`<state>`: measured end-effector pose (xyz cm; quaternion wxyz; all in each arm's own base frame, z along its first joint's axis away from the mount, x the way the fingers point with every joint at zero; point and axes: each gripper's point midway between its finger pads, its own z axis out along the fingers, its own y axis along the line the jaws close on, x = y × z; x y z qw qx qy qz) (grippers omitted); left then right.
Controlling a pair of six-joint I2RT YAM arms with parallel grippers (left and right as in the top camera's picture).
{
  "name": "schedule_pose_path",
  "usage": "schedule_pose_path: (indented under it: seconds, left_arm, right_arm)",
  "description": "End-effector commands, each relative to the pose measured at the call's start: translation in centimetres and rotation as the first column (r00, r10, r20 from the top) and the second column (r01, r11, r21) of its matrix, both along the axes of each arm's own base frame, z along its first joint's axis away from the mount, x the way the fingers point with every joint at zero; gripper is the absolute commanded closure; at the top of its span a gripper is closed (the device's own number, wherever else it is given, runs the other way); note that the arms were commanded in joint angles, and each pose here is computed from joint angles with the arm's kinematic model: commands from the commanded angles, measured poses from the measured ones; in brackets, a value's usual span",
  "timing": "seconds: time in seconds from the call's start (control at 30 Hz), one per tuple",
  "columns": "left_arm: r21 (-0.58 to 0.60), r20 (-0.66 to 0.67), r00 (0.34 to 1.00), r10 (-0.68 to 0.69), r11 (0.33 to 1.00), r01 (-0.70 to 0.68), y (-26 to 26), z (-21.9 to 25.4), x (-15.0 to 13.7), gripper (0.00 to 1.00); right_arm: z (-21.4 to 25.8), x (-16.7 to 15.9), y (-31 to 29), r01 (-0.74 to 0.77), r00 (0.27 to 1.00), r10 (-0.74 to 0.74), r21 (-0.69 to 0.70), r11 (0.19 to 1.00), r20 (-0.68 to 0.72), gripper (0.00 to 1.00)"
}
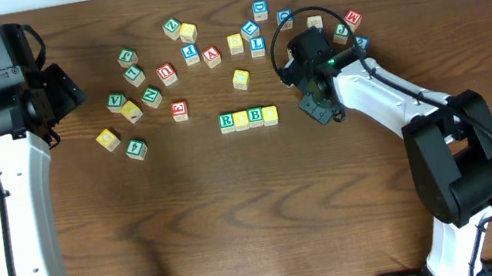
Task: Spell out ROBOT
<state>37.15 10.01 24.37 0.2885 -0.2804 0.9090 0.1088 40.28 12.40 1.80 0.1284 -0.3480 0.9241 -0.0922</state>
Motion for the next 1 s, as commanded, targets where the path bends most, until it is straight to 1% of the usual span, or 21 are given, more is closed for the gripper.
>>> schedule_pose_path:
  seconds: [0.0,0.2,0.47,0.97]
  left_arm:
    - [0.014,-0.006,1.0,0.014,1.0,-0.014,0.4,-0.1,-0.4,0.03]
    - [0.014,-0.006,1.0,0.014,1.0,-0.014,0.4,-0.1,-0.4,0.02]
    - [0.014,-0.006,1.0,0.014,1.0,-0.014,0.4,-0.1,-0.4,0.02]
    - [0.013,-0.006,1.0,0.014,1.0,-0.014,0.4,-0.1,-0.4,0.02]
  right_arm:
    - [-0.5,-0.3,0.6,-0.015,1.0,0.016,0.044,0.999,-0.027,0.99]
    - [0.0,0.0,0.8,-0.017,1.0,0.018,0.057,0.998,-0.01,0.99]
    - [2.7,2.0,0.1,0.004,0.994,-0.007,0.021,1.0,0.112,0.99]
    - [2.0,2.2,-1.8,0.046,0.994,-0.048,0.016,0.999,0.096,0.99]
